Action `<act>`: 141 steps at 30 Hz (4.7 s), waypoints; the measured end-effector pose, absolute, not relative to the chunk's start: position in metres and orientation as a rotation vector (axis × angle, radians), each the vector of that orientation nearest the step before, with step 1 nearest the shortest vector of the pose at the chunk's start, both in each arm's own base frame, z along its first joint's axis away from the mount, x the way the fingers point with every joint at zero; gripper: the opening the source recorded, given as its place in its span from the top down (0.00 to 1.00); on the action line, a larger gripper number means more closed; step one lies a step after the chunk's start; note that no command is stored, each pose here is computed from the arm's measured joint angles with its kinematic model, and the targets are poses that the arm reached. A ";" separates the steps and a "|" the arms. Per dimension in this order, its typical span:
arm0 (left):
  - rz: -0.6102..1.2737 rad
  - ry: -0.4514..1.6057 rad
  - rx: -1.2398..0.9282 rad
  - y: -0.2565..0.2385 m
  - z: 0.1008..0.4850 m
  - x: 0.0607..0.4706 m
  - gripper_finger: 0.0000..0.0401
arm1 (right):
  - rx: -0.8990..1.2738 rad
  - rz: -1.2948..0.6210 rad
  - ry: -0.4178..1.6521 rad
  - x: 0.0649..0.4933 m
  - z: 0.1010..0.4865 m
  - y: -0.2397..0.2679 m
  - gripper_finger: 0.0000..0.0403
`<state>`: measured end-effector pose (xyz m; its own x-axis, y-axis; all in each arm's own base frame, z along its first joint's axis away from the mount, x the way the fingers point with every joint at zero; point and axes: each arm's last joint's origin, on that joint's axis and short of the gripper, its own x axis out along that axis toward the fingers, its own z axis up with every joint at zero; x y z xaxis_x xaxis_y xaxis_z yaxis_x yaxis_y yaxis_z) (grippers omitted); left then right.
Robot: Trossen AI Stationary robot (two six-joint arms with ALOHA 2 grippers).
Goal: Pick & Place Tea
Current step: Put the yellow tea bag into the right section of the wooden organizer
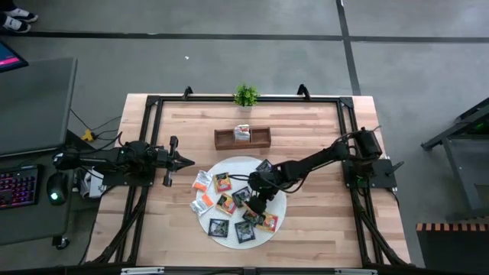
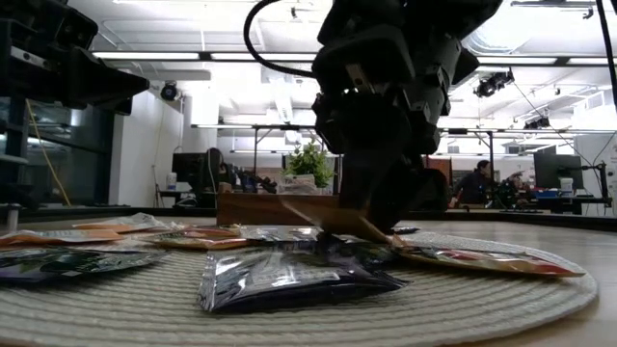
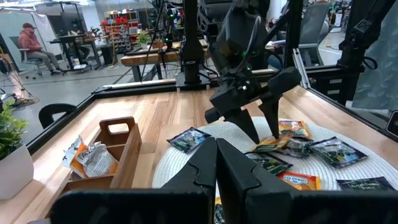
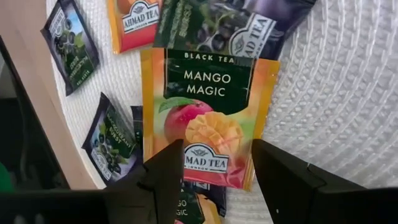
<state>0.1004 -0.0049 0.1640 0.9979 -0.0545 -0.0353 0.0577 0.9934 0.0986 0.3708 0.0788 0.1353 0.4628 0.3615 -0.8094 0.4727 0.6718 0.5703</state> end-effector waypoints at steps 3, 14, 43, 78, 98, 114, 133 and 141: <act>-0.056 0.033 0.100 -0.005 0.164 0.100 1.00 | 0.886 -0.080 1.123 0.371 0.136 0.079 0.54; -0.056 0.033 0.100 -0.005 0.164 0.100 1.00 | 0.884 -0.084 1.115 0.371 0.138 0.079 0.54; -0.056 0.033 0.100 -0.005 0.164 0.100 1.00 | 0.784 -0.186 1.098 0.364 0.147 0.069 0.54; -0.056 0.033 0.100 -0.005 0.164 0.100 1.00 | 0.847 -0.032 1.081 0.375 0.138 0.076 0.54; -0.056 0.033 0.100 -0.005 0.164 0.100 1.00 | 0.859 0.025 1.099 0.379 0.126 0.082 0.54; -0.056 0.033 0.100 -0.005 0.164 0.100 1.00 | 0.901 0.169 1.083 0.383 0.129 0.089 0.63; -0.056 0.032 0.100 -0.005 0.164 0.100 1.00 | 0.891 0.167 1.082 0.382 0.129 0.096 0.84; -0.056 0.032 0.100 -0.005 0.164 0.100 1.00 | 0.890 0.149 1.075 0.382 0.129 0.095 0.99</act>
<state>0.1004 -0.0049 0.1640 0.9979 -0.0544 -0.0350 0.0576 0.9934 0.0987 0.3824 0.0952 0.1287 0.5020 0.5096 -0.6988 0.3001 0.6552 0.6933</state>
